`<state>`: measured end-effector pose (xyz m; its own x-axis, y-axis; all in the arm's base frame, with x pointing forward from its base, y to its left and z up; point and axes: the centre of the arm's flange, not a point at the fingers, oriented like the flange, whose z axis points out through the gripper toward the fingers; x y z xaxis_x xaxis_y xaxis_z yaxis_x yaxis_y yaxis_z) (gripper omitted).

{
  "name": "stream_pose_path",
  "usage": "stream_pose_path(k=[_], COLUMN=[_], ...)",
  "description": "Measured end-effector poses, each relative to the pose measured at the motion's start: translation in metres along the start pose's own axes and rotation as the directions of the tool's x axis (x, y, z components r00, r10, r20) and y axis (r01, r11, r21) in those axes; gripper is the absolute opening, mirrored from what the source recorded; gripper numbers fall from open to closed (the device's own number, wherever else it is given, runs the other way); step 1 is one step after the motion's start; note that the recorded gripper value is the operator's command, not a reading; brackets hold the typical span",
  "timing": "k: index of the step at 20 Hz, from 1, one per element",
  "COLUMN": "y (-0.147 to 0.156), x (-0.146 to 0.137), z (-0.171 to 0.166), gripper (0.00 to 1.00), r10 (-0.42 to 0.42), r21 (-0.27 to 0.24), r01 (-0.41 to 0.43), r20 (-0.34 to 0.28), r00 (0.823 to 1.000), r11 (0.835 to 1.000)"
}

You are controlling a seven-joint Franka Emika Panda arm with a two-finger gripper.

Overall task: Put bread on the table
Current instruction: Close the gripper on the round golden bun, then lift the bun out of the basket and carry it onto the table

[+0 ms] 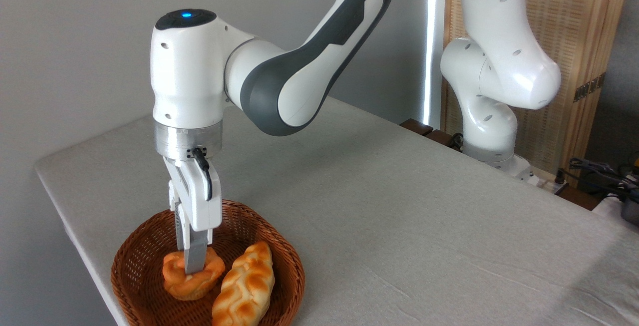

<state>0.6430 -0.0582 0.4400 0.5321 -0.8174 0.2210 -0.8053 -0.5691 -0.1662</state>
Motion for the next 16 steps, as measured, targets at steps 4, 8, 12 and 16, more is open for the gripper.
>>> stream_pose_path(k=[4,8,12,16], y=[0.0,-0.006,0.006,0.028], x=[-0.001,-0.026,-0.047,-0.072], z=[-0.021,-0.061,-0.102,-0.141], gripper=[0.37,0.4,0.43,0.49], r10=[-0.072,-0.129,-0.136,-0.106], r21=[-0.044,-0.096,-0.176,-0.258], r01=[0.069,0.125,0.137,0.133], r20=[-0.058,-0.043,0.014,0.115], r00=[0.996,0.991,0.991,0.988], r11=[0.997,0.988,0.975,0.957])
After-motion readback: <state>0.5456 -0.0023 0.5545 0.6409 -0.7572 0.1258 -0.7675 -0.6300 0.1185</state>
